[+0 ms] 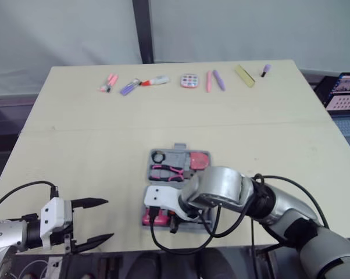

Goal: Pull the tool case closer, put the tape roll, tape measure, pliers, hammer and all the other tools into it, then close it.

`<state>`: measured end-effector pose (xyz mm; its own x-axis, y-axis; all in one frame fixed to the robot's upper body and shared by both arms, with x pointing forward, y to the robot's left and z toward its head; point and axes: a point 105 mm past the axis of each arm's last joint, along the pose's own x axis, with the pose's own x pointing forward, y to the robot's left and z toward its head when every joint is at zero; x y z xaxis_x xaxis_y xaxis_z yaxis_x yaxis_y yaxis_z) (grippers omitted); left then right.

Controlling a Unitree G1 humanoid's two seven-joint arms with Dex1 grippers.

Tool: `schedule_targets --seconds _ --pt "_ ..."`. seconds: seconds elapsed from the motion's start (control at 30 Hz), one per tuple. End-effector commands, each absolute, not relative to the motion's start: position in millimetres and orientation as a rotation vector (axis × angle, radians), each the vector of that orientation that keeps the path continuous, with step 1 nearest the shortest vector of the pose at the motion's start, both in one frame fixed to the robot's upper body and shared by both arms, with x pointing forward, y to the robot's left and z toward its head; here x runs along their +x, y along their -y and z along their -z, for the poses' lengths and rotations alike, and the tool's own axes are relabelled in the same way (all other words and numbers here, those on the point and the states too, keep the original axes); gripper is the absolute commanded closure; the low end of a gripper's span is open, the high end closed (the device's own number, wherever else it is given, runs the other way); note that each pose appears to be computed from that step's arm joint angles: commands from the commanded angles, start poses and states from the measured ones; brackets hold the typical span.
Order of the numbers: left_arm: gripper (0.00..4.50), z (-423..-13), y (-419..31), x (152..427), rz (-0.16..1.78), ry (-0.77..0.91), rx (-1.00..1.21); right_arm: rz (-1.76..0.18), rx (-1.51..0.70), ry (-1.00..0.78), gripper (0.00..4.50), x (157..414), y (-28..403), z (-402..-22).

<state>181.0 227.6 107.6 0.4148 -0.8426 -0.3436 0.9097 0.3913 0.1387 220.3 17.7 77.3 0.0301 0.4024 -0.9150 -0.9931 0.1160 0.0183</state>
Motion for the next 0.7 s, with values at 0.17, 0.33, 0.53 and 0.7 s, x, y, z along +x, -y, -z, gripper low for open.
schedule_targets --seconds 0.17,0.33,0.53,0.7 --pt "0.0 -116 -230 182 1.126 -0.189 0.353 -1.321 -0.811 -0.939 4.11 216 -22 -80" --pt "0.0 -115 -231 182 1.127 -0.183 0.359 -1.329 -0.802 -0.947 1.86 215 -22 -80" --pt "0.0 -115 -232 181 1.126 -0.175 0.352 -1.342 -0.781 -0.934 0.94 218 -18 -91" --pt "0.0 -114 -231 180 1.13 -0.177 0.31 -1.36 -0.679 -0.866 0.94 223 -3 -114"
